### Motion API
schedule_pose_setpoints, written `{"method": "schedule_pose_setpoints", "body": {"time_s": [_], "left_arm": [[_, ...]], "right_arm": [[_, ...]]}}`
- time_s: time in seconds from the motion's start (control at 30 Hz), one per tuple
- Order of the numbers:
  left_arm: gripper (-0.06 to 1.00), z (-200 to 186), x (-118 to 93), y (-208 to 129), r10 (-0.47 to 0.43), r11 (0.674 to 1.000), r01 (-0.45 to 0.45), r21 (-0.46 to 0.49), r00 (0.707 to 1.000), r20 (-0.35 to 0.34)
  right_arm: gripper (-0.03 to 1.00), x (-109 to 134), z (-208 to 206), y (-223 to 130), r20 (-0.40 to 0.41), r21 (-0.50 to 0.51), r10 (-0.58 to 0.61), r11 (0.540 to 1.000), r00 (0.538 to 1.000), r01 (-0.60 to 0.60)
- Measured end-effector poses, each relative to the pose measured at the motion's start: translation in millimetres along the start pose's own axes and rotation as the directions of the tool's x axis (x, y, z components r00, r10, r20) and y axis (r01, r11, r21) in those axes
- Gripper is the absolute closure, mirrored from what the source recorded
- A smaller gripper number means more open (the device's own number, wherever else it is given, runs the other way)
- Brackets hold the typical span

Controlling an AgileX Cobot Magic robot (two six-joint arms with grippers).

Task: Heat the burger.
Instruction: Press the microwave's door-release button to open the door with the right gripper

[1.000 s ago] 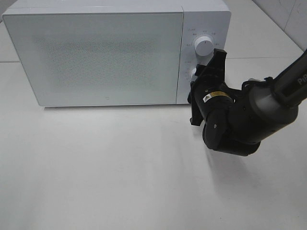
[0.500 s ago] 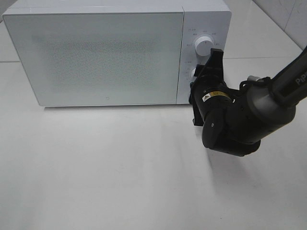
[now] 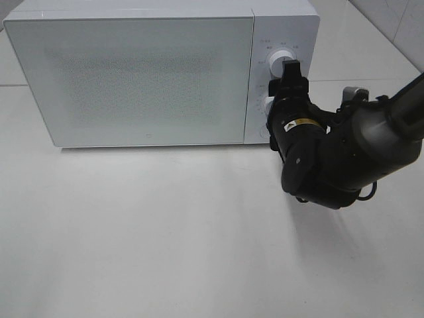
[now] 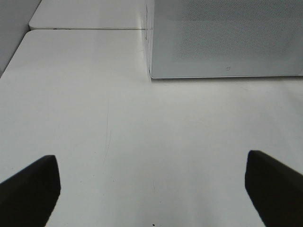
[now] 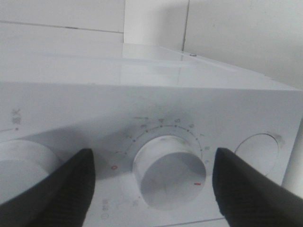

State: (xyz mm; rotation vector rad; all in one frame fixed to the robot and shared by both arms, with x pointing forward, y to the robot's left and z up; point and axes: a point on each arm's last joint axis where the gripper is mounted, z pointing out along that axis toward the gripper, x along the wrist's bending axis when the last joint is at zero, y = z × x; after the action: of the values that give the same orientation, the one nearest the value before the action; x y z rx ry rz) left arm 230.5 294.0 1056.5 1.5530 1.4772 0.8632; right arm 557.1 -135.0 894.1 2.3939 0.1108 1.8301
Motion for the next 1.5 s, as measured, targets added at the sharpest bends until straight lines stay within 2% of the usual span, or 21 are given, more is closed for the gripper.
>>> {"method": "schedule_pose_setpoints", "body": {"time_s": [0.2,0.3,0.33,0.37,0.43,0.47,0.53,0.57,0.6,0.63,0.7,0.73,0.8,0.83,0.9,0.97,1.0,1.1,1.13,1.27,1.5], "left_arm": [[-0.03,0,0,0,0.0,1.0,0.0,0.0,1.0,0.0],[-0.03,0,0,0,0.0,1.0,0.0,0.0,1.0,0.0],[-0.03,0,0,0,0.0,1.0,0.0,0.0,1.0,0.0],[-0.03,0,0,0,0.0,1.0,0.0,0.0,1.0,0.0],[-0.03,0,0,0,0.0,1.0,0.0,0.0,1.0,0.0],[-0.03,0,0,0,0.0,1.0,0.0,0.0,1.0,0.0],[-0.03,0,0,0,0.0,1.0,0.0,0.0,1.0,0.0],[-0.03,0,0,0,0.0,1.0,0.0,0.0,1.0,0.0],[-0.03,0,0,0,0.0,1.0,0.0,0.0,1.0,0.0],[-0.03,0,0,0,0.0,1.0,0.0,0.0,1.0,0.0],[-0.03,0,0,0,0.0,1.0,0.0,0.0,1.0,0.0],[-0.03,0,0,0,0.0,1.0,0.0,0.0,1.0,0.0],[-0.03,0,0,0,0.0,1.0,0.0,0.0,1.0,0.0],[-0.03,0,0,0,0.0,1.0,0.0,0.0,1.0,0.0],[-0.03,0,0,0,0.0,1.0,0.0,0.0,1.0,0.0],[-0.03,0,0,0,0.0,1.0,0.0,0.0,1.0,0.0],[-0.03,0,0,0,0.0,1.0,0.0,0.0,1.0,0.0],[-0.03,0,0,0,0.0,1.0,0.0,0.0,1.0,0.0],[-0.03,0,0,0,0.0,1.0,0.0,0.0,1.0,0.0],[-0.03,0,0,0,0.0,1.0,0.0,0.0,1.0,0.0],[-0.03,0,0,0,0.0,1.0,0.0,0.0,1.0,0.0]], "right_arm": [[0.25,6,-10,-2,0.045,0.127,-0.256,0.96,0.966,0.248],[0.25,6,-15,-3,0.061,0.201,-0.408,0.899,0.911,0.389],[0.25,5,-19,-4,0.065,0.266,-0.513,0.836,0.856,0.481],[0.25,5,-19,-4,0.065,0.266,-0.513,0.836,0.856,0.481],[0.25,5,-24,-6,0.04,0.359,-0.648,0.72,0.761,0.594],[0.25,5,-24,-6,0.04,0.359,-0.648,0.72,0.761,0.594],[0.25,5,-30,-9,-0.016,0.443,-0.76,0.577,0.65,0.686],[0.25,5,-30,-9,-0.016,0.443,-0.76,0.577,0.65,0.686],[0.25,6,-35,-10,-0.066,0.489,-0.814,0.478,0.577,0.73],[0.25,6,-35,-10,-0.066,0.489,-0.814,0.478,0.577,0.73],[0.25,7,-45,-13,-0.179,0.561,-0.876,0.283,0.447,0.778],[0.25,7,-45,-13,-0.179,0.561,-0.876,0.283,0.447,0.778],[0.25,10,-53,-14,-0.268,0.587,-0.889,0.154,0.37,0.795],[0.25,10,-53,-14,-0.268,0.587,-0.889,0.154,0.37,0.795],[0.25,11,-58,-11,-0.336,0.621,-0.886,0.047,0.32,0.783],[0.25,11,-59,-9,-0.349,0.63,-0.884,0.024,0.311,0.776],[0.25,14,-62,-3,-0.382,0.646,-0.879,-0.034,0.285,0.763],[0.25,15,-63,0,-0.399,0.646,-0.877,-0.062,0.267,0.761],[0.25,19,-67,7,-0.428,0.65,-0.871,-0.112,0.241,0.751],[0.25,33,-79,22,-0.478,0.646,-0.859,-0.204,0.182,0.736],[0.25,57,-102,38,-0.511,0.612,-0.85,-0.253,0.131,0.749]]}}
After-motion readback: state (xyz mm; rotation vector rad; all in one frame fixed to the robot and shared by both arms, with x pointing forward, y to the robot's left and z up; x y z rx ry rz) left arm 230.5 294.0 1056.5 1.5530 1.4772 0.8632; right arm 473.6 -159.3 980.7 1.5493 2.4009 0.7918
